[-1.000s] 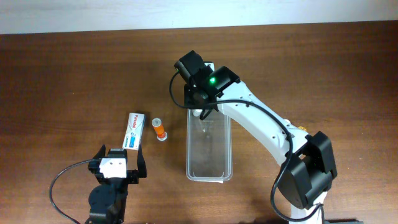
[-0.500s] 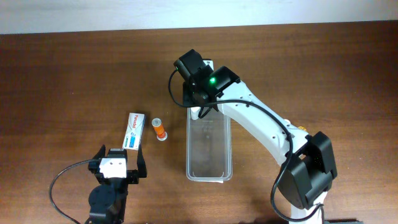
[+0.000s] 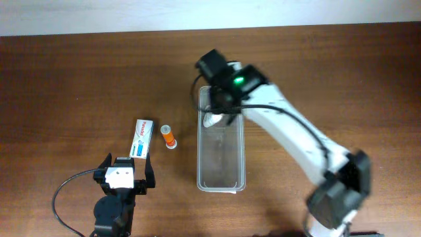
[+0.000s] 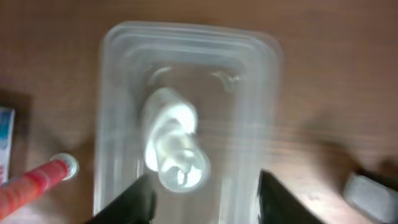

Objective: Pack container
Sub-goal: 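Open right gripper to release bottle and lift away, then move right gripper to dark white-capped bottle and grasp it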

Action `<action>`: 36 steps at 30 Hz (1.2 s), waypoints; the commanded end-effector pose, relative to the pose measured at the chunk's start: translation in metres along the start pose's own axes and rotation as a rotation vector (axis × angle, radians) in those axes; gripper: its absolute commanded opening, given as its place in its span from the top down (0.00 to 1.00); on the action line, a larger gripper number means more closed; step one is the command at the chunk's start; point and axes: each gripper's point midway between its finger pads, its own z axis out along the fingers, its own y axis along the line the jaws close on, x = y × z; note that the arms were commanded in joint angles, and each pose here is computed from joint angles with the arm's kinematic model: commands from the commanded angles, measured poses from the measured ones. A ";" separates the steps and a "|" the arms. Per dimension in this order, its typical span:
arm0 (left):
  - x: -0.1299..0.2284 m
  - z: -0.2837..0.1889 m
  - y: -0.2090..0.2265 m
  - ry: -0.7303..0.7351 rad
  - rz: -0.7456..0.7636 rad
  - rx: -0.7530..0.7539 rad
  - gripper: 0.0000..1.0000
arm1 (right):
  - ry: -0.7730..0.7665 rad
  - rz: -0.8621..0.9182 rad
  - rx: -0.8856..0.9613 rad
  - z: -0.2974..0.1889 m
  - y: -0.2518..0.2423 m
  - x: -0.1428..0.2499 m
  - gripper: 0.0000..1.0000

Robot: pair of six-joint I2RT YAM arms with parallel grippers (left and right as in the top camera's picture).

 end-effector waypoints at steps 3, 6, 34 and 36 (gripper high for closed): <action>0.000 0.000 0.000 -0.005 0.014 0.003 0.01 | -0.118 0.180 0.048 -0.081 -0.087 -0.021 0.37; 0.000 0.000 0.000 -0.005 0.014 0.003 0.01 | -0.050 0.206 0.063 -0.083 -0.115 -0.009 0.34; 0.000 0.000 0.000 -0.005 0.014 0.003 0.01 | 0.356 0.309 0.210 0.029 -0.184 0.094 0.36; 0.000 0.000 0.000 -0.005 0.014 0.003 0.01 | 0.375 0.297 0.160 0.037 -0.182 0.098 0.36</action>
